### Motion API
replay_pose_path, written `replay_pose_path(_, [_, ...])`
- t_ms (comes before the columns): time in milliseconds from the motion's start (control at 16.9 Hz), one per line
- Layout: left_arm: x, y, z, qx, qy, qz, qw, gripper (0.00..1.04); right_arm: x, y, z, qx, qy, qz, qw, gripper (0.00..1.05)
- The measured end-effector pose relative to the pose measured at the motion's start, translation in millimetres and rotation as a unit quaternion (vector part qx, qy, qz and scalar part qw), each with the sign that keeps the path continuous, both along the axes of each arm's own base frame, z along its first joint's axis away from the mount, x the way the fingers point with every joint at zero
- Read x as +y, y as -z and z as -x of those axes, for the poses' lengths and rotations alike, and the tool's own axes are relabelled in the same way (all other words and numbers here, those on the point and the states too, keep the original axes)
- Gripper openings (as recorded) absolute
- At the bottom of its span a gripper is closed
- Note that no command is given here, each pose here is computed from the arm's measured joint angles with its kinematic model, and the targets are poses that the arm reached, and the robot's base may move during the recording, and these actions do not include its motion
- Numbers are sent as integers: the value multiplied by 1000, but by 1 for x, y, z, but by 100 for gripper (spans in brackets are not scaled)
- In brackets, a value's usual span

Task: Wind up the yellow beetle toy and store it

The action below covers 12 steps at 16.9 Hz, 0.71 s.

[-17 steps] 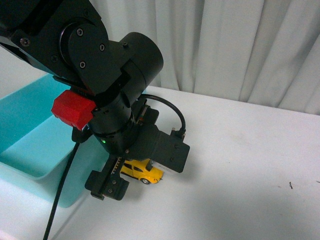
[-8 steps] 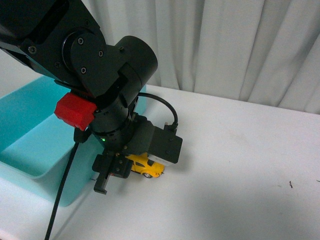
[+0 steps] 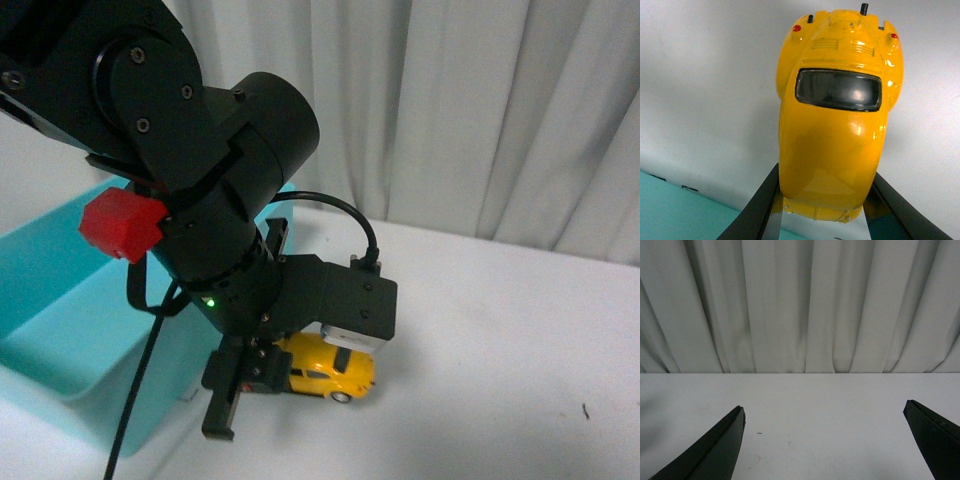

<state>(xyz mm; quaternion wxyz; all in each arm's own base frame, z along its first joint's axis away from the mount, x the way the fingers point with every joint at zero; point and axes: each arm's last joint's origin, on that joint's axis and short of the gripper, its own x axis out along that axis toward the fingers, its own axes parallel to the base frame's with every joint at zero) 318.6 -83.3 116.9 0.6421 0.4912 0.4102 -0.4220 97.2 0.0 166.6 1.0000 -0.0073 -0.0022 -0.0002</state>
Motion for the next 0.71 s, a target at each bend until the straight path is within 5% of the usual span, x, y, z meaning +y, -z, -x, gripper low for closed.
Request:
replay_pose_path(59, [0, -54, 0, -39, -46, 150, 987, 39, 0, 0, 0, 0, 0, 0, 1000, 98])
replay_pose_path(296, [80, -137, -13, -176, -214, 292, 916, 39, 0, 0, 0, 0, 0, 0, 1000, 98])
replay_pose_path(474, [143, -126, -8, -168, -373, 265, 873, 39, 0, 0, 0, 0, 0, 0, 1000, 98])
replay_pose_path(710, [171, -85, -14, -158, -473, 163, 851, 39, 0, 0, 0, 0, 0, 0, 1000, 98])
